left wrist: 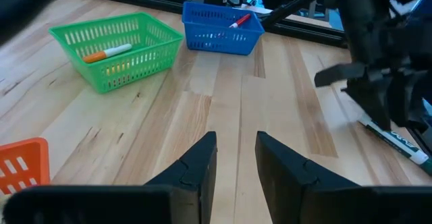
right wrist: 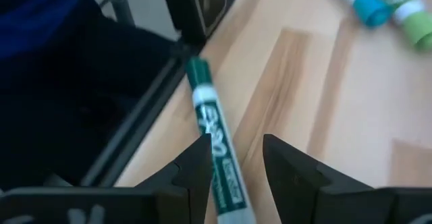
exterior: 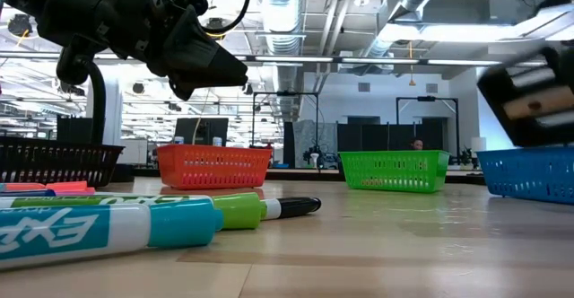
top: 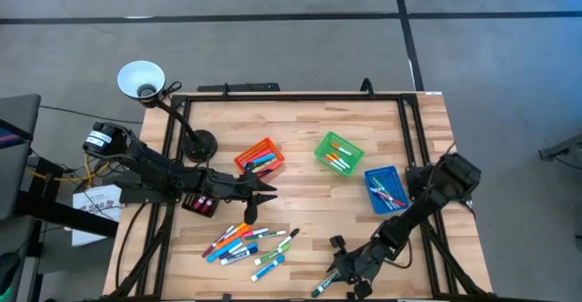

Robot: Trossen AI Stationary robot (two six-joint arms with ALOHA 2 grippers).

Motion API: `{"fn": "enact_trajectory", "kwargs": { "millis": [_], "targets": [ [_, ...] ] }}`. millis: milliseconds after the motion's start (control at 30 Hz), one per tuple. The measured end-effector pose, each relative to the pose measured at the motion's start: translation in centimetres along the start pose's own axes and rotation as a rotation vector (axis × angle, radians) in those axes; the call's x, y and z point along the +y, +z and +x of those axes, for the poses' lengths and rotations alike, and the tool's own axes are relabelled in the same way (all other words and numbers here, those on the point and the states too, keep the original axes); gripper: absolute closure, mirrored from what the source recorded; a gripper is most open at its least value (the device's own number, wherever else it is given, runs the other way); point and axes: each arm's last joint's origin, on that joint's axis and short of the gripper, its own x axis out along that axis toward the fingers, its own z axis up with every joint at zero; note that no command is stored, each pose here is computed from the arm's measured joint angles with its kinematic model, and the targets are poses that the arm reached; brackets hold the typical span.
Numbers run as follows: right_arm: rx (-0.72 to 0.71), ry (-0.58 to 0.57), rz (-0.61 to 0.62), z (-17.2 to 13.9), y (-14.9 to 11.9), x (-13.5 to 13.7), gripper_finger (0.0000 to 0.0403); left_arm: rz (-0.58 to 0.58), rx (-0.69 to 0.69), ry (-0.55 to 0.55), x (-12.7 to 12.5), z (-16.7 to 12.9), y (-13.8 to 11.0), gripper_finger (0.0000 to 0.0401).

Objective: Pick & Place Markers
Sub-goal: Put the dark green marker pen into the black bin

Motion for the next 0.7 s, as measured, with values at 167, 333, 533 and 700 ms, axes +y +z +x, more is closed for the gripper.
{"fn": "enact_trajectory", "kwargs": {
  "millis": [167, 333, 533, 700],
  "targets": [
    [0.041, 0.0, -0.01, 1.1, 0.7, 0.5, 0.0277, -0.001, -0.002, 0.0, 0.0, 0.0, 0.0, 0.0302],
    [0.088, -0.009, -0.016, 1.8, 0.3, 0.6, 0.0278, -0.002, -0.003, 0.0, 0.0, 0.0, 0.0, 0.0302],
    [0.125, -0.004, 0.041, 2.9, 0.9, -0.1, 0.0278, -0.002, -0.004, -0.001, 0.0, 0.0, 0.1, 0.0302],
    [0.138, -0.016, 0.122, 3.3, 1.0, -1.1, 0.0302, -0.002, -0.004, -0.001, 0.0, 0.0, 0.1, 0.0302]
  ]
}}
